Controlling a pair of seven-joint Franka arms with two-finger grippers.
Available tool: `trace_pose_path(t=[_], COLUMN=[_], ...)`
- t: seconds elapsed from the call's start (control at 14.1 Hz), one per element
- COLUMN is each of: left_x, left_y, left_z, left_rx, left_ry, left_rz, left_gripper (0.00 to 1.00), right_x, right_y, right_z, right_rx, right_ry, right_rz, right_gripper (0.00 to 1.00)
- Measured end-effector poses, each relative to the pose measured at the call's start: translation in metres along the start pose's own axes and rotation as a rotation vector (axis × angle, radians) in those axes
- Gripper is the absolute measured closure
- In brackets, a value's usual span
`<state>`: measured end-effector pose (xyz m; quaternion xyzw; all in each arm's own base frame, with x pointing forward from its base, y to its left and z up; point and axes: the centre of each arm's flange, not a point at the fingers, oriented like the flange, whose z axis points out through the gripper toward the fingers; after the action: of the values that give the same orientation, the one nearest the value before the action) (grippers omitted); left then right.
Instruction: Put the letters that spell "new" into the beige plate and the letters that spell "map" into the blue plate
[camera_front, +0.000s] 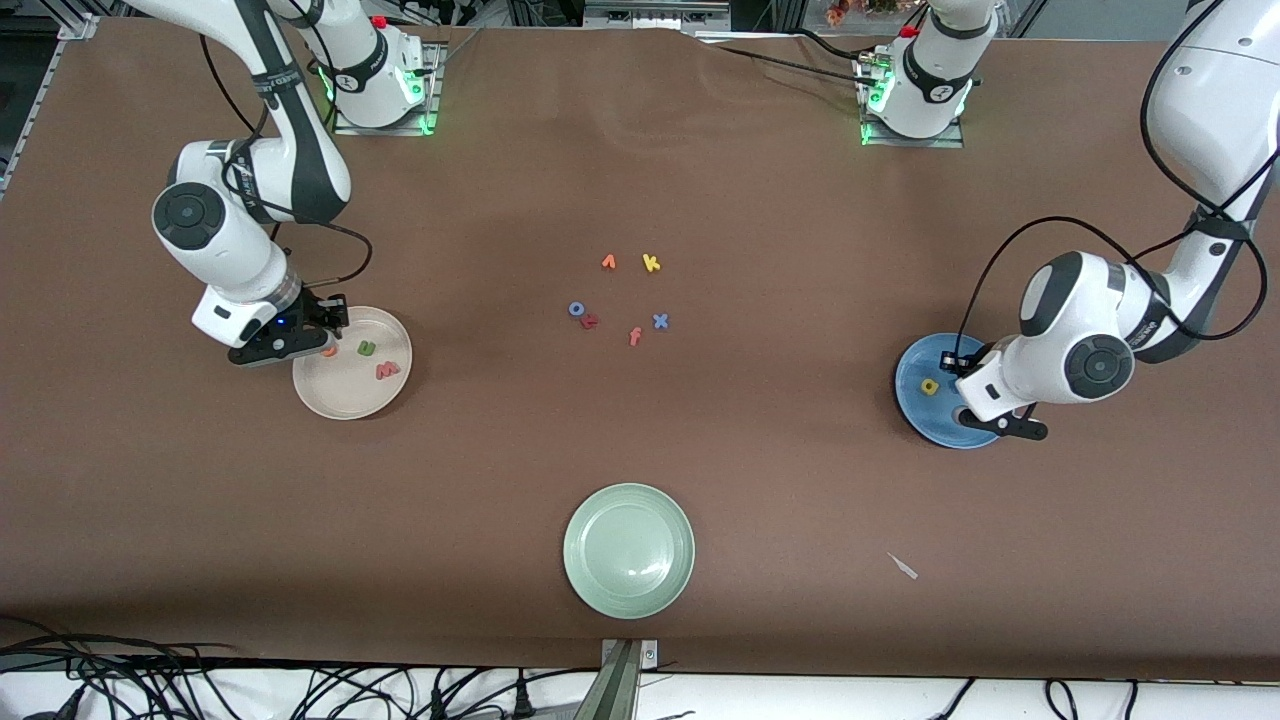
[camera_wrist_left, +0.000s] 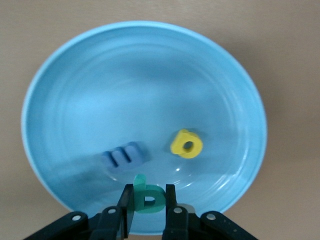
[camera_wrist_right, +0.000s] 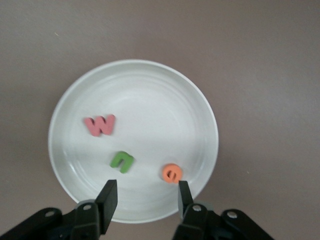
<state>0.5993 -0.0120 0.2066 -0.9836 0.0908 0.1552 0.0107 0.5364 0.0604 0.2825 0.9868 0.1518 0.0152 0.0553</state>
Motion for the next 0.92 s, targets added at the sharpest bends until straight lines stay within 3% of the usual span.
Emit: trace_pose_path(t=[0.21,0.5,0.71,0.92], left_x=[0.001,0.001,0.007,0.011], left_y=[0.009,0.014,0.026,0.025], left_z=[0.006,0.007,-0.023,-0.087], left_rx=[-0.004,-0.010,-0.003,0.035], left_ry=[-0.011,-0.011,0.042,0.120], left_rz=[0.015,0.025,0.042,0.059], left_gripper=[0.68,0.30,0.01,0.00], right_x=[0.020,0.056,0.075,0.081], right_y=[-0.030,-0.029,-0.039,-0.041], right_z=[-0.022,-0.091,-0.163,-0.212], right_rx=[0.009,0.009,0.010,0.009], right_ry=[0.010,-0.050,-0.099,-0.112], right_rz=[0.002,0.002,-0.017,-0.021], right_gripper=[0.39,0.37,0.36,0.33])
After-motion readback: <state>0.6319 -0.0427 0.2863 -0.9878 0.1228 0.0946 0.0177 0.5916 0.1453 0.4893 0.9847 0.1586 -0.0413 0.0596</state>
